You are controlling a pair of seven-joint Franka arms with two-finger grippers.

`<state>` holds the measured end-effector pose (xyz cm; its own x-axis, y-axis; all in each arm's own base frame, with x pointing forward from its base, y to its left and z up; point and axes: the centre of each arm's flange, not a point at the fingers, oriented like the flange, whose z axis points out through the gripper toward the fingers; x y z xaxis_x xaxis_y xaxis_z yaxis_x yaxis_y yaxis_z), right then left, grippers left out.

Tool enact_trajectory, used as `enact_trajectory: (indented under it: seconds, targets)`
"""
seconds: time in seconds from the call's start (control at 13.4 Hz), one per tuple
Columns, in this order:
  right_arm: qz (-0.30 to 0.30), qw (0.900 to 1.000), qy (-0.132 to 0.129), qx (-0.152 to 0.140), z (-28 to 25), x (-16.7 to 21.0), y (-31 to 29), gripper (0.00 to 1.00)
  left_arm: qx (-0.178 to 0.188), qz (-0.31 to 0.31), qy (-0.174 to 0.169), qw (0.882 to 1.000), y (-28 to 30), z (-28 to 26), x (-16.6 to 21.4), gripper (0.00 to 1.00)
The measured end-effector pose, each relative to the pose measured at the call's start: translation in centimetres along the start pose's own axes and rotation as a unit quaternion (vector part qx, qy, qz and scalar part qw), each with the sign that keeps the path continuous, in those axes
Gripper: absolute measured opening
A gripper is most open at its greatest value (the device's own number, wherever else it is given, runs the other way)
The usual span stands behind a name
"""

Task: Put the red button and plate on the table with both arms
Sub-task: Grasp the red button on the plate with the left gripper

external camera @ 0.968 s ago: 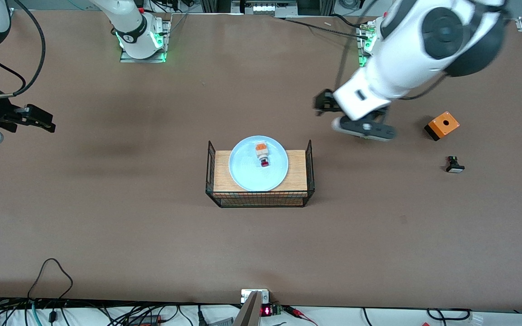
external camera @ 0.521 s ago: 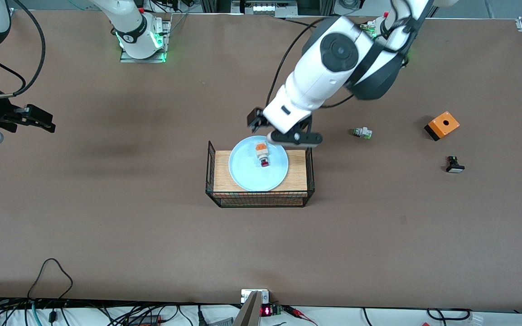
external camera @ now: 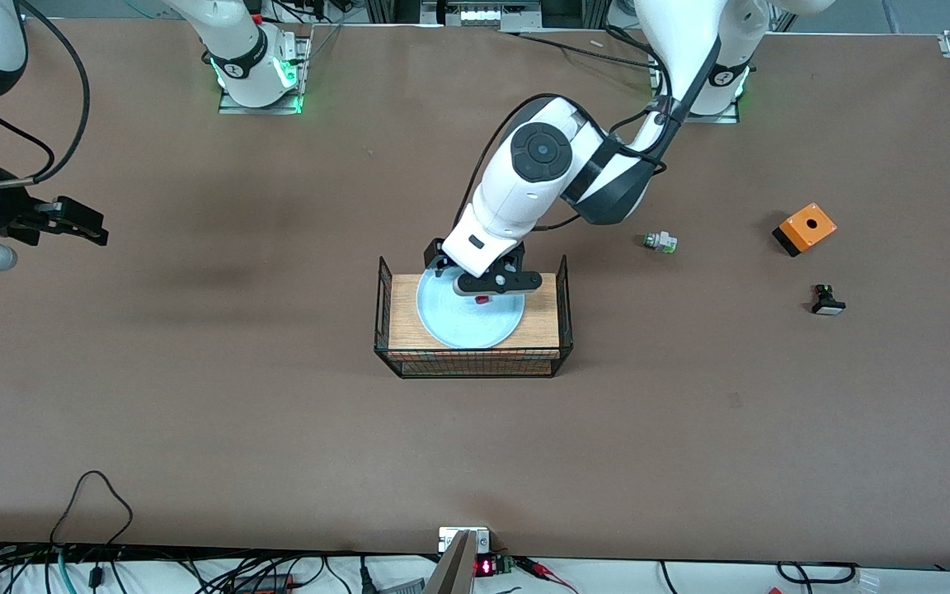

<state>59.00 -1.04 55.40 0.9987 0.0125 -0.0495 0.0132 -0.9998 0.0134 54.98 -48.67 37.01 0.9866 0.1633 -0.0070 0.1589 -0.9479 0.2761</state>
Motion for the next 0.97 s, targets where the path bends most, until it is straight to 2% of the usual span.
enact_trajectory:
  seconds: [0.22,0.45,0.52,0.6,0.97]
  targets:
    - [0.000,1.000,0.000,0.000,0.1,0.1,0.0,1.00,0.028,0.030,0.019,0.999,0.3,0.8,-0.6,1.00]
    - [-0.002,1.000,0.000,0.000,0.1,0.1,-0.3,1.00,0.043,0.046,0.017,0.998,1.0,2.6,-2.0,1.00]
    - [-0.002,1.000,-0.001,0.000,0.1,0.1,-0.3,1.00,0.046,0.047,0.015,0.998,0.9,3.1,-2.0,0.94]
    - [-0.002,1.000,-0.001,0.000,0.1,0.1,-0.3,1.00,0.049,0.046,0.014,0.998,0.7,3.4,-2.0,0.93]
    - [-0.016,1.000,0.000,0.006,0.1,0.1,-2.1,1.00,0.055,0.044,0.013,0.997,0.5,3.3,-1.6,0.41]
